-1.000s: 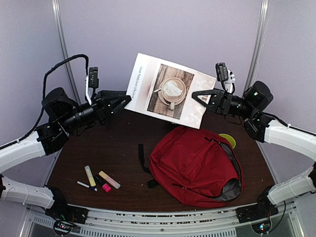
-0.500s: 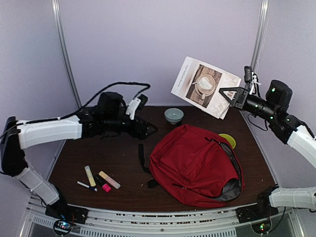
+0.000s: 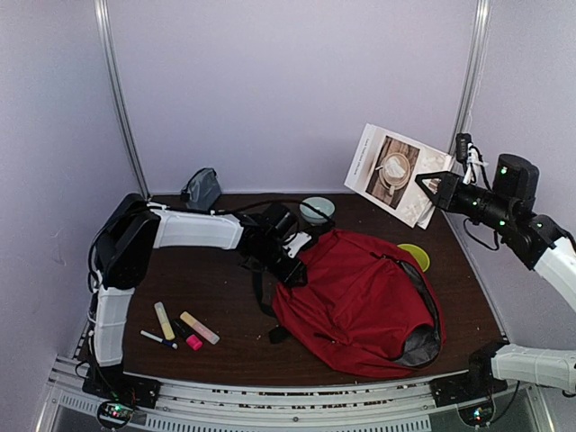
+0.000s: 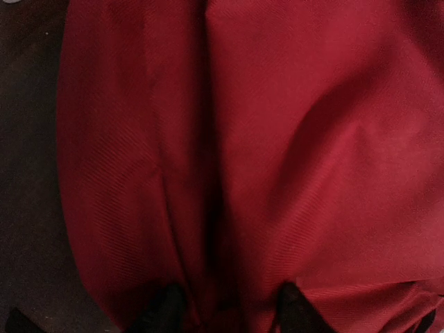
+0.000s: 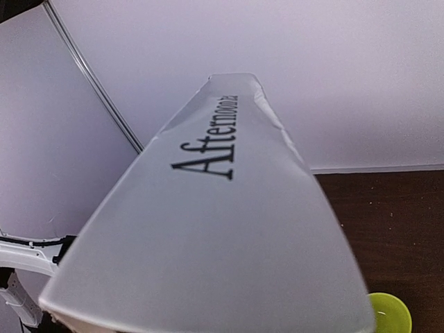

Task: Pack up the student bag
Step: Move the student bag to the center of the board, then pick up the largest pocket of the bag from the student bag.

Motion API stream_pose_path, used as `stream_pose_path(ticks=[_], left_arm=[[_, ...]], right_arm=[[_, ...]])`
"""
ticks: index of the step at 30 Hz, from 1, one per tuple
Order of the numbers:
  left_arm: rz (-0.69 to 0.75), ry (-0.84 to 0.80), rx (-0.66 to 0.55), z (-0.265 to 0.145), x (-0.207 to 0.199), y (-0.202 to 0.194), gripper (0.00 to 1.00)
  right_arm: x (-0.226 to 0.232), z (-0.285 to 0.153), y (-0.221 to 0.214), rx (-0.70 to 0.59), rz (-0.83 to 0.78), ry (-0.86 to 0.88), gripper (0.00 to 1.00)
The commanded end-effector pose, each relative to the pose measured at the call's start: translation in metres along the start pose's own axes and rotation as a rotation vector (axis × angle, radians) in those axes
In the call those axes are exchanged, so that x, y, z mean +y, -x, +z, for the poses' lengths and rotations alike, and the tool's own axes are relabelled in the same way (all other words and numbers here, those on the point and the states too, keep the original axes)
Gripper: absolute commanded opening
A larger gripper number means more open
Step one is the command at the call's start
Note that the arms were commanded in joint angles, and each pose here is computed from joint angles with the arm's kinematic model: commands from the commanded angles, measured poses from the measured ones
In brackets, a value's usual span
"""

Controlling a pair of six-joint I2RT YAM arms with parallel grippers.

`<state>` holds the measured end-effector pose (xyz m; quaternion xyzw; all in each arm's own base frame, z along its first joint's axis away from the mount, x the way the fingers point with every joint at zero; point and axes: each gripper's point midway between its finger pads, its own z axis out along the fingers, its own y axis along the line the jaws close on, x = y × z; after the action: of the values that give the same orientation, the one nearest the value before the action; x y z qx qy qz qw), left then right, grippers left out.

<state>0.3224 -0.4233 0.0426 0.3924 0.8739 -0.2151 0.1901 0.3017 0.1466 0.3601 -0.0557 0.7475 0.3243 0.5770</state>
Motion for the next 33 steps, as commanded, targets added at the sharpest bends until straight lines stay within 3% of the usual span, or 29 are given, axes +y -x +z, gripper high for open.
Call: stream_pose_path(ticks=[1,12,13,14,16,19,22,24,29,33], left_arm=[[-0.017,-0.034,-0.019,-0.021,0.015,-0.014,0.0],[-0.19,0.333,-0.193,-0.175,0.171,-0.042,0.0],[-0.192,0.364,-0.194,-0.182,0.179,-0.043,0.22],[-0.188,0.392,-0.19,-0.188,0.184,-0.044,0.52],[-0.163,0.403,-0.201,-0.198,0.182,-0.035,0.95],[-0.02,0.38,-0.285,-0.209,0.145,-0.004,0.98],[0.328,0.304,-0.341,-0.206,0.059,0.021,0.98],[0.531,0.197,-0.331,-0.195,-0.001,0.017,0.98],[0.677,-0.046,-0.107,-0.163,-0.054,-0.043,0.97],[0.713,0.006,0.08,-0.143,-0.041,-0.09,0.98]], right_arm=[[0.004,-0.007,0.012,-0.041,-0.029,0.004,0.29],[0.01,0.016,-0.017,0.077,0.05,0.101,0.3],[0.011,0.017,-0.019,0.084,0.059,0.109,0.3],[0.012,0.019,-0.022,0.094,0.064,0.118,0.3],[0.011,0.02,-0.026,0.107,0.069,0.12,0.3],[0.01,0.02,-0.029,0.12,0.065,0.116,0.3],[0.011,0.019,-0.032,0.131,0.064,0.119,0.31],[0.011,0.019,-0.033,0.139,0.064,0.121,0.31],[0.01,0.018,-0.038,0.159,0.056,0.119,0.32],[0.01,0.02,-0.042,0.167,0.061,0.124,0.32]])
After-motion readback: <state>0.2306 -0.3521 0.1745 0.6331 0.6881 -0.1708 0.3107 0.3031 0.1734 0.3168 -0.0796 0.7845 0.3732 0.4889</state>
